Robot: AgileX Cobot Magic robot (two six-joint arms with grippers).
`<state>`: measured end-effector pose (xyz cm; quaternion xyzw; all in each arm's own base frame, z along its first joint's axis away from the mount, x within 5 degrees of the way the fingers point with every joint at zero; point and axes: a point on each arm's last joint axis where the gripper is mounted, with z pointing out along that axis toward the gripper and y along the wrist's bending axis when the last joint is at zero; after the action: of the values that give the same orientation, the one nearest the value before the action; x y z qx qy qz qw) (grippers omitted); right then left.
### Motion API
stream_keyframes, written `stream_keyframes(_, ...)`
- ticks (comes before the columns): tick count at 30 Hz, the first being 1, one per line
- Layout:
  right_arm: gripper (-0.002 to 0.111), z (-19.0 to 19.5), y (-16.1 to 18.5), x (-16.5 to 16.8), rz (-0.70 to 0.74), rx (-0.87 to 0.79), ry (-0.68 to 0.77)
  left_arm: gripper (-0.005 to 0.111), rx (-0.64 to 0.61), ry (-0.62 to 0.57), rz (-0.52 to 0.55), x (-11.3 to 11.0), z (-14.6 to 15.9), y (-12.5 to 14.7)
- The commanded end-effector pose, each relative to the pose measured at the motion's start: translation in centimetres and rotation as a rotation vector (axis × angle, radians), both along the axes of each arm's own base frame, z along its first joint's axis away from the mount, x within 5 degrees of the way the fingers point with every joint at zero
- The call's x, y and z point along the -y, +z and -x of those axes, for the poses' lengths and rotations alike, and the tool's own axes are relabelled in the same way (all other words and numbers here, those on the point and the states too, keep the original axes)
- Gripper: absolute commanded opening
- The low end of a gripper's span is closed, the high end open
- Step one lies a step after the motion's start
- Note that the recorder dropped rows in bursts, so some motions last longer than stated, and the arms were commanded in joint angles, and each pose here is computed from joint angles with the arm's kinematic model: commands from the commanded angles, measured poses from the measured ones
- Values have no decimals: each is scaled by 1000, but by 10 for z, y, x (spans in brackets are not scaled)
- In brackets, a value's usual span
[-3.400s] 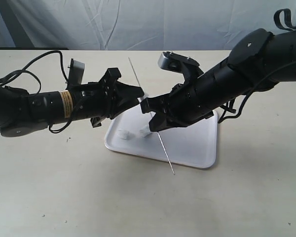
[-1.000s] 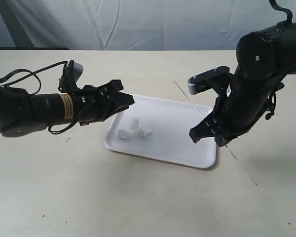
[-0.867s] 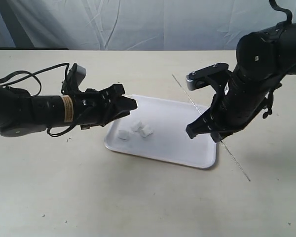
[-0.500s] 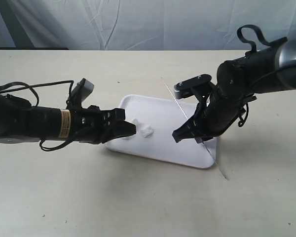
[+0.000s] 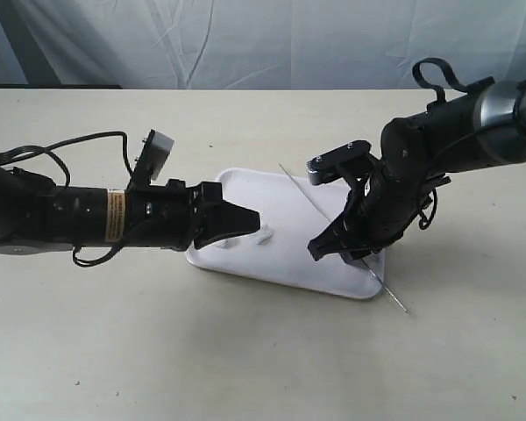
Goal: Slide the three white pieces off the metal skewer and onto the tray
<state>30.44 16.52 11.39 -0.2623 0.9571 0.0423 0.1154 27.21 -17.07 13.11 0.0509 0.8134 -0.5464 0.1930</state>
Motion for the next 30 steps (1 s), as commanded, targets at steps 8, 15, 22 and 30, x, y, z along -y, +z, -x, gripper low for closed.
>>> stream_keyframes(8,33,13,107,9,-110,290,37,0,152,135,-295,-20,-4,32)
stream_keyframes(15,33,43,188,30,-168,613,100,0,441,313,-486,-53,18,108)
stream_keyframes(22,33,81,200,54,-209,833,132,0,649,534,-585,-93,68,158)
stream_keyframes(30,32,104,181,114,-244,951,-144,0,783,659,-544,-120,123,173)
